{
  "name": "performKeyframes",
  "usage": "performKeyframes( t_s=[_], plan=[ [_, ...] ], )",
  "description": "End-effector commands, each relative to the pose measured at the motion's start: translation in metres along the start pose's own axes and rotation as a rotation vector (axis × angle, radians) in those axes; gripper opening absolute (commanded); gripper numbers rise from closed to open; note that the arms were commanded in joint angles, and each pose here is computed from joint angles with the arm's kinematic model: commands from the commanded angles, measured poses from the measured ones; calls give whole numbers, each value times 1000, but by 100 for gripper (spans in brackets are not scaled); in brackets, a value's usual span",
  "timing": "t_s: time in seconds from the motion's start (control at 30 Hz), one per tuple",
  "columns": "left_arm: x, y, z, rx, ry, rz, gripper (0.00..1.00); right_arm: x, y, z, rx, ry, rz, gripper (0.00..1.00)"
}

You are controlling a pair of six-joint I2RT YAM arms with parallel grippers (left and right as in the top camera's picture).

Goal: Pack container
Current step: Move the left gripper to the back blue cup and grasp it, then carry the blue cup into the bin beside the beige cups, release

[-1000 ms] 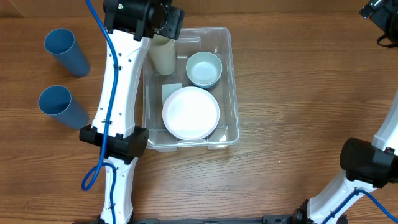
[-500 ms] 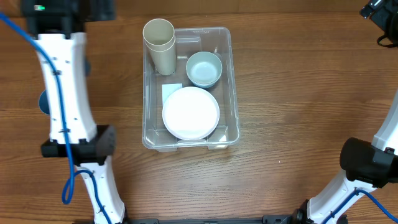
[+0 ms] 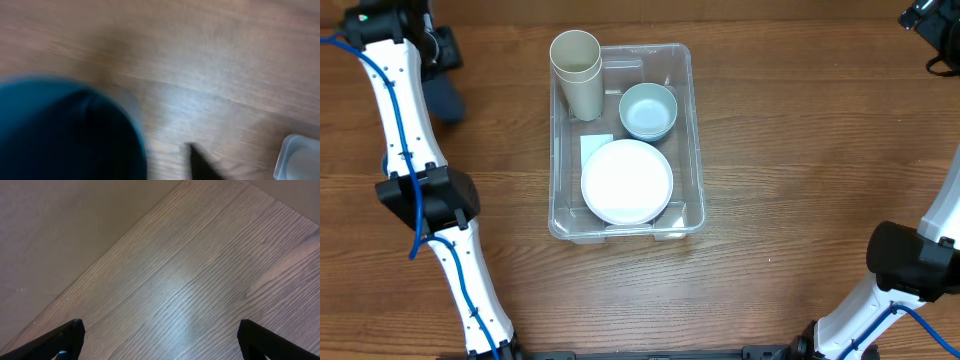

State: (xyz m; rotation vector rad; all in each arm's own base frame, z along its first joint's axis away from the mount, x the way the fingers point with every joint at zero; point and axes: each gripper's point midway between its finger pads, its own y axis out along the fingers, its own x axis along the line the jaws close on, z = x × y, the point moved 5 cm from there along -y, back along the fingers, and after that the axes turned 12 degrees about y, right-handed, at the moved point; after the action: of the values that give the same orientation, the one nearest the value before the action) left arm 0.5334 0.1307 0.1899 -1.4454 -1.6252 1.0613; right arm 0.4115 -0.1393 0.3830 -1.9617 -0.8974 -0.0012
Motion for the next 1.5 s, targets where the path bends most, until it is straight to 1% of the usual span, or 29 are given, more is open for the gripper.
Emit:
performKeyframes(
  t_s=[0.0, 0.07, 0.17, 0.2, 0.27, 0.3, 0.37, 0.47, 0.53, 0.63, 0.73, 0.8, 0.87, 0.93, 1.0, 1.07, 1.13, 1.23, 1.47],
  plan=[
    [-8, 2, 5, 29, -28, 43, 4, 2, -4, -2, -16, 6, -7, 100],
    [-9, -9, 5, 23, -32, 43, 4, 2, -4, -2, -16, 6, -7, 100],
    [-12, -46, 3, -15, -33, 42, 4, 2, -4, -2, -16, 6, -7, 100],
    [-18, -77, 1, -56, -25, 53, 4, 2, -4, -2, -16, 6, -7, 100],
    [-29, -121, 3, -113, -10, 84, 4, 2, -4, -2, -16, 6, -7, 100],
    [-42, -166, 9, -165, 11, 102, 4, 2, -4, -2, -16, 6, -7, 100],
    [-60, -215, 19, -231, 48, 114, 4, 2, -4, -2, -16, 6, -7, 100],
    [-89, -276, 37, -335, 124, 142, 4, 2, -4, -2, -16, 6, -7, 100],
    [-123, -320, 59, -410, 239, 187, 4, 2, -4, -2, -16, 6, -7, 100],
    [-179, -349, 83, -460, 429, 270, 4, 2, -4, -2, -16, 6, -7, 100],
    [-229, -350, 101, -436, 575, 354, 4, 2, -4, -2, -16, 6, -7, 100],
    [-249, -341, 109, -393, 627, 354, 4, 2, -4, -2, -16, 6, -7, 100],
    [-266, -320, 120, -304, 673, 318, 4, 2, -4, -2, -16, 6, -7, 100],
    [-277, -292, 132, -194, 706, 267, 4, 2, -4, -2, -16, 6, -7, 100],
    [-277, -262, 140, -86, 694, 180, 4, 2, -4, -2, -16, 6, -7, 100],
    [-273, -237, 146, -6, 679, 113, 4, 2, -4, -2, -16, 6, -7, 100],
    [-272, -218, 149, 36, 683, 79, 4, 2, -4, -2, -16, 6, -7, 100],
    [-275, -191, 149, 56, 690, 40, 4, 2, -4, -2, -16, 6, -7, 100],
    [-285, -150, 136, -15, 675, 6, 4, 2, -4, -2, -16, 6, -7, 100]
  ],
)
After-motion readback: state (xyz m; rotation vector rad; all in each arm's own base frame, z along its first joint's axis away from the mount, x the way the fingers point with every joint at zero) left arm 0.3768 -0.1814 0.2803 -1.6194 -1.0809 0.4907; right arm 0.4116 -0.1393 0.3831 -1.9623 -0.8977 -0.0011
